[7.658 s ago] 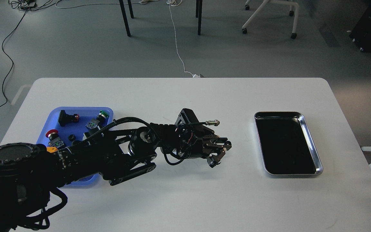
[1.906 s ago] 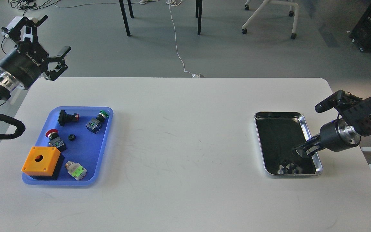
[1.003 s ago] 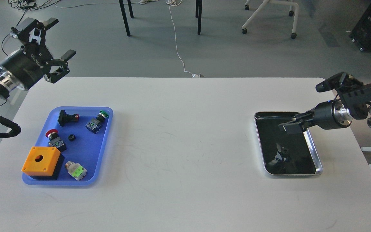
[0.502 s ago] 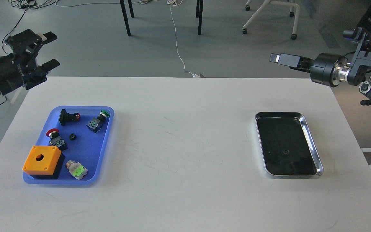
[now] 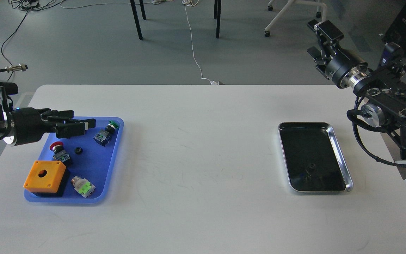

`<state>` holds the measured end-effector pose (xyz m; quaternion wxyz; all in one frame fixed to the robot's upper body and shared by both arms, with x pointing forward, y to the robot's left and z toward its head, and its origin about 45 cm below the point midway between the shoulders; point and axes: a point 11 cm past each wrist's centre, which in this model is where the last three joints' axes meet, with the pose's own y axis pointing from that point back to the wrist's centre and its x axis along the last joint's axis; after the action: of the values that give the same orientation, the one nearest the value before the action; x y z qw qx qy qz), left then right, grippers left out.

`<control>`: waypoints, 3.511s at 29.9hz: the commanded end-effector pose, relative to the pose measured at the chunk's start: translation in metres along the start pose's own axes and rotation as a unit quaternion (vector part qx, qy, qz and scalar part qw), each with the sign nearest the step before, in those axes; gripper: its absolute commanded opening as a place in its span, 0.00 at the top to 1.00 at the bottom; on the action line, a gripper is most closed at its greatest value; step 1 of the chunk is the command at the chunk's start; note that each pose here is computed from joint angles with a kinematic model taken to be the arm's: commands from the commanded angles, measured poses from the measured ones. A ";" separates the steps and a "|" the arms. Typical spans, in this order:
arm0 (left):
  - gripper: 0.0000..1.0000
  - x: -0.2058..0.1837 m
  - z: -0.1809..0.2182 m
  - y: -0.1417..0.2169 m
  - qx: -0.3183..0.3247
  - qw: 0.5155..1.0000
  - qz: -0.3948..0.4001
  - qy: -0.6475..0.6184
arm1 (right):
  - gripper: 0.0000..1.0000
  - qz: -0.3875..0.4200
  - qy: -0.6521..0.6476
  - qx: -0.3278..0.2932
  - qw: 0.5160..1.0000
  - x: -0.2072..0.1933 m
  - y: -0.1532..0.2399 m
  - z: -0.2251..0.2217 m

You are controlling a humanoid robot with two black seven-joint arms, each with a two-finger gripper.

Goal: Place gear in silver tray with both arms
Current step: 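Reach the left gripper into the blue tray toward another black gear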

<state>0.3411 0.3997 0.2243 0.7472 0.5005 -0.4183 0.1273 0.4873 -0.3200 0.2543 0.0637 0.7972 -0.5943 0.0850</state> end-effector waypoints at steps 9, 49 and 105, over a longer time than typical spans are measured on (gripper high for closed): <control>0.20 -0.062 -0.020 -0.029 0.023 0.991 -0.040 -0.128 | 0.03 0.056 -0.199 0.002 0.978 0.005 0.023 0.034; 0.53 -0.082 -0.043 -0.053 0.061 0.988 -0.060 -0.126 | 0.03 0.044 -0.206 0.004 0.977 -0.005 0.023 0.032; 0.52 -0.067 -0.052 -0.032 0.062 0.966 -0.119 -0.219 | 0.03 0.044 -0.207 0.007 0.977 -0.005 0.023 0.032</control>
<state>0.3446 0.4443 0.1454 0.6145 0.6074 -0.5009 -0.0497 0.4659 -0.3286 0.2224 -0.0704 0.7707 -0.6289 -0.0746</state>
